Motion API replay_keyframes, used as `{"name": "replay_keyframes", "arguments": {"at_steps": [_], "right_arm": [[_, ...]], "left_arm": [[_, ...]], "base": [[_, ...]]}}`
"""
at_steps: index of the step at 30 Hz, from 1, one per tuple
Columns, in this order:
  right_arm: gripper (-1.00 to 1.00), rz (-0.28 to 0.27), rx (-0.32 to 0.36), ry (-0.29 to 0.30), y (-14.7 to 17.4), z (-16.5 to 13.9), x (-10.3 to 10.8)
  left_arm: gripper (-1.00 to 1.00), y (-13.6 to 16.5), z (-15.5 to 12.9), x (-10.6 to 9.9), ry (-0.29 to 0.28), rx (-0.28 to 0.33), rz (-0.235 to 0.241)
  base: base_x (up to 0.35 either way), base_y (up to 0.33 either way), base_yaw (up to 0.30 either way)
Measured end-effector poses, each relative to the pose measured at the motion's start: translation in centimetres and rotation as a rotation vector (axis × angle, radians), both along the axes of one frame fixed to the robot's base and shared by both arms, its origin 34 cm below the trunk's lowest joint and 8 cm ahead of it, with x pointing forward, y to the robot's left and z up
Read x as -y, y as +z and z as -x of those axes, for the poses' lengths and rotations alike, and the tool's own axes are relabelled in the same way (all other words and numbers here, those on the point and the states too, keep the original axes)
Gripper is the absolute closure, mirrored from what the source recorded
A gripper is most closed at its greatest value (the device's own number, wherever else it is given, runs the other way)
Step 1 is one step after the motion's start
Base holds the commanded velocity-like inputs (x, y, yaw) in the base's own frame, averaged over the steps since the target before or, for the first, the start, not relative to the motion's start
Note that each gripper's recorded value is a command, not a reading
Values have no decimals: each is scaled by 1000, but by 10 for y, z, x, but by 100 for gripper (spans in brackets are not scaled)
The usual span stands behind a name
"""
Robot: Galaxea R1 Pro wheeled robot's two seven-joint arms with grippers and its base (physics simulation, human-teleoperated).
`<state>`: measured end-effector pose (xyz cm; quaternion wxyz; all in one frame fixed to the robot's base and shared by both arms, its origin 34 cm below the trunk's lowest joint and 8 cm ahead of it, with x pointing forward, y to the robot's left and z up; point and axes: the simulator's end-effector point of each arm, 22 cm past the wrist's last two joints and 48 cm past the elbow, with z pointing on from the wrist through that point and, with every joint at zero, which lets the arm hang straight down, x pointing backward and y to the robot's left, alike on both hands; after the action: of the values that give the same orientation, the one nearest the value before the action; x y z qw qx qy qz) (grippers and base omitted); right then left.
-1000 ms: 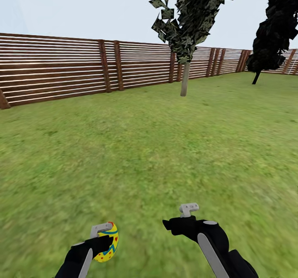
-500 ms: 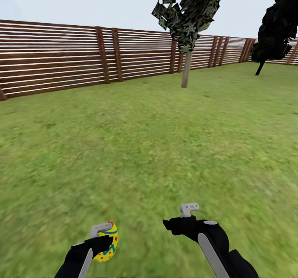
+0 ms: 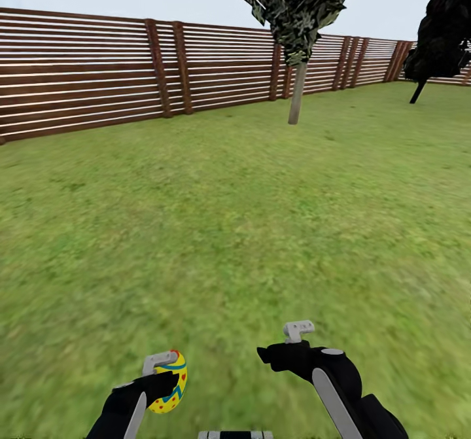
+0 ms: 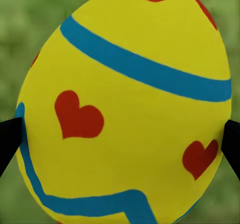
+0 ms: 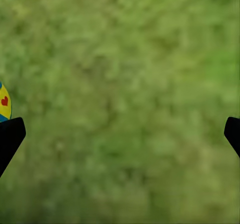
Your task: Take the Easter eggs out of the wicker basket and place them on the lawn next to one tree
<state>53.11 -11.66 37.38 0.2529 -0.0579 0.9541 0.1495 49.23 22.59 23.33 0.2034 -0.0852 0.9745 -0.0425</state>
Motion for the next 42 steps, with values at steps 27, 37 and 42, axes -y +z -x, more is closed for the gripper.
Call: {"name": "replay_keyframes", "arguments": {"at_steps": [27, 37, 42], "right_arm": [[-100, -3, -72, 42, -33, 17, -15], [-100, -61, -102, 96, -38, 29, -35], [-100, -71, -124, 101, -47, 34, -38]], "left_arm": [[100, -30, 20, 0, 0, -70, -1], [100, -38, 24, -1, 0, -83, -4], [100, -46, 31, -1, 0, -103, -6]], "base": [[0, 0, 0], [0, 0, 0], [0, 0, 0]]}}
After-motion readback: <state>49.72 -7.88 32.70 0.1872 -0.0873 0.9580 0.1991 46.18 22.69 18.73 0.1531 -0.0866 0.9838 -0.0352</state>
